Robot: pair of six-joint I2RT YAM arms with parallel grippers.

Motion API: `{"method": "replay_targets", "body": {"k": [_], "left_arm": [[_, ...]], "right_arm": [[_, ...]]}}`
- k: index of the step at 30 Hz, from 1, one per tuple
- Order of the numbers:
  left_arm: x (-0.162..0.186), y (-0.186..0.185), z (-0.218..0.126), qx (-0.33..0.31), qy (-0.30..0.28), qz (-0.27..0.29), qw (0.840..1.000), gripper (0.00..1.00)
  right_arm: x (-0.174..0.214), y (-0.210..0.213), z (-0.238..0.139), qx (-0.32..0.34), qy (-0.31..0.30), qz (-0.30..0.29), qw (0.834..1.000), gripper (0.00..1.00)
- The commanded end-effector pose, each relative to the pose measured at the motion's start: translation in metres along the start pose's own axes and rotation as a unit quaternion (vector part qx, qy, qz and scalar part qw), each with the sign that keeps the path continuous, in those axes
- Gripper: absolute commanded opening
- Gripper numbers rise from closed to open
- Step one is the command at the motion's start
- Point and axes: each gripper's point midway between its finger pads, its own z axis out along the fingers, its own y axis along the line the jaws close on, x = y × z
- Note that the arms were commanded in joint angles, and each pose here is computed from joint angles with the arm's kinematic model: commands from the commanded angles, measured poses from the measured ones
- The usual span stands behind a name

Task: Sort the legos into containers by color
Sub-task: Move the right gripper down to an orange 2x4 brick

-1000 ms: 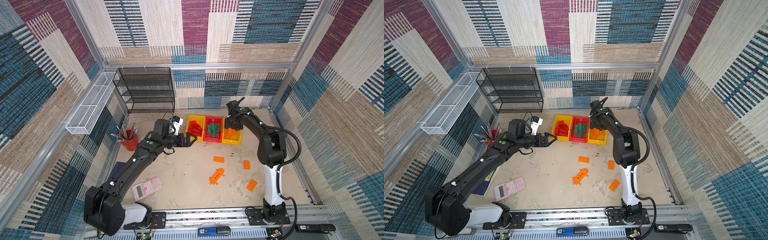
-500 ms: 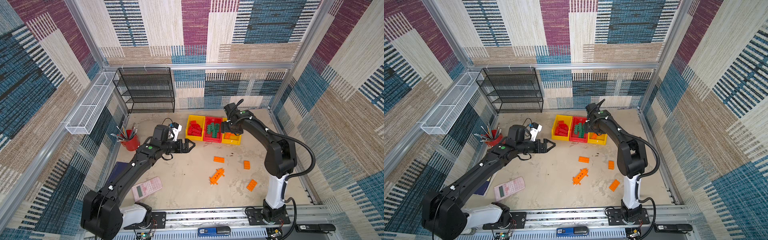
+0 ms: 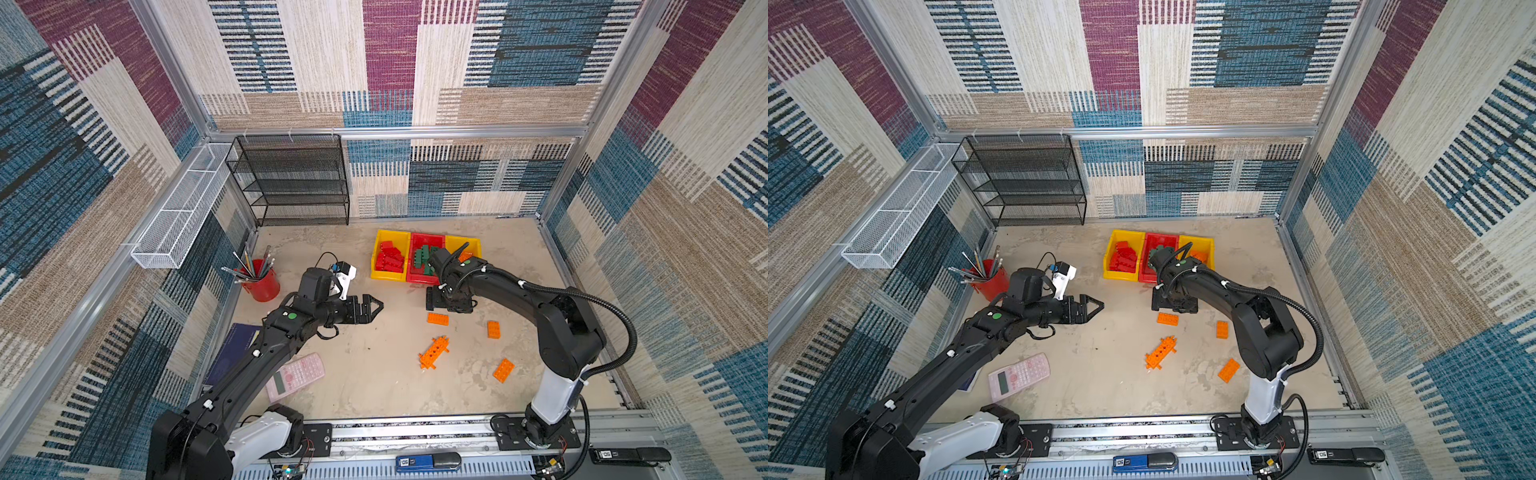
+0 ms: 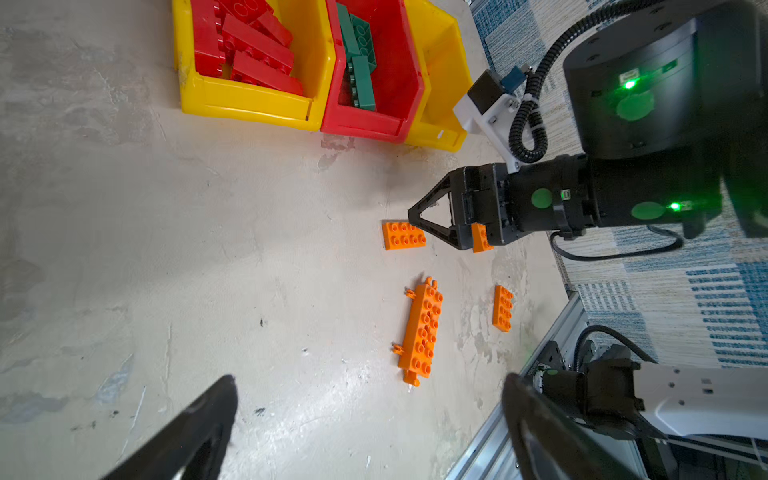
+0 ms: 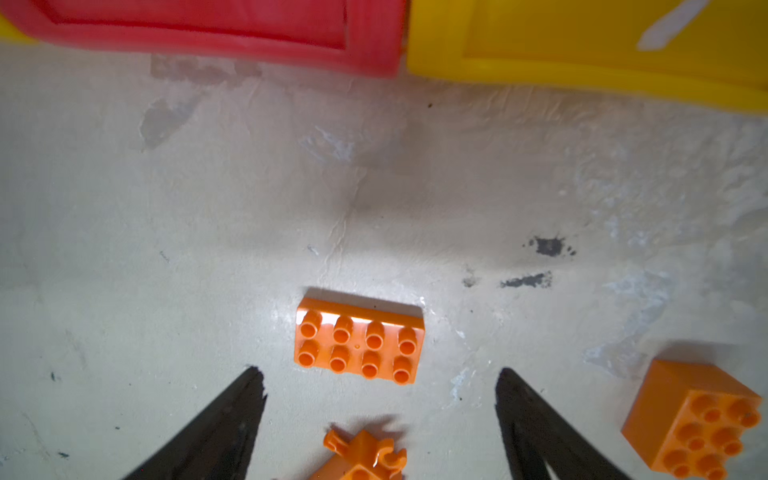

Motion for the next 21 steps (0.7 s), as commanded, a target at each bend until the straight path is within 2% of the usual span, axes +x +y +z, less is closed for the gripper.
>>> {"method": "replay_targets", "body": {"k": [1,5,16,21], "left_arm": [[0.002,0.0,-0.003,-0.001,0.0,-0.006,1.0,1.0],[0.005,0.002,-0.007,-0.007,-0.003,-0.005,1.0,1.0],[0.007,0.003,-0.013,-0.014,-0.009,0.001,1.0,1.0],[0.002,-0.001,-0.014,-0.008,-0.015,0.003,1.0,1.0]], "right_arm": [[0.0,0.01,0.002,-0.021,-0.007,0.019,1.0,0.89],[0.011,0.017,0.012,-0.031,0.006,0.02,0.999,0.89],[0.02,0.008,0.027,0.005,0.008,0.037,0.999,0.87],[0.021,0.008,0.032,0.004,0.009,0.041,0.999,0.82]]}}
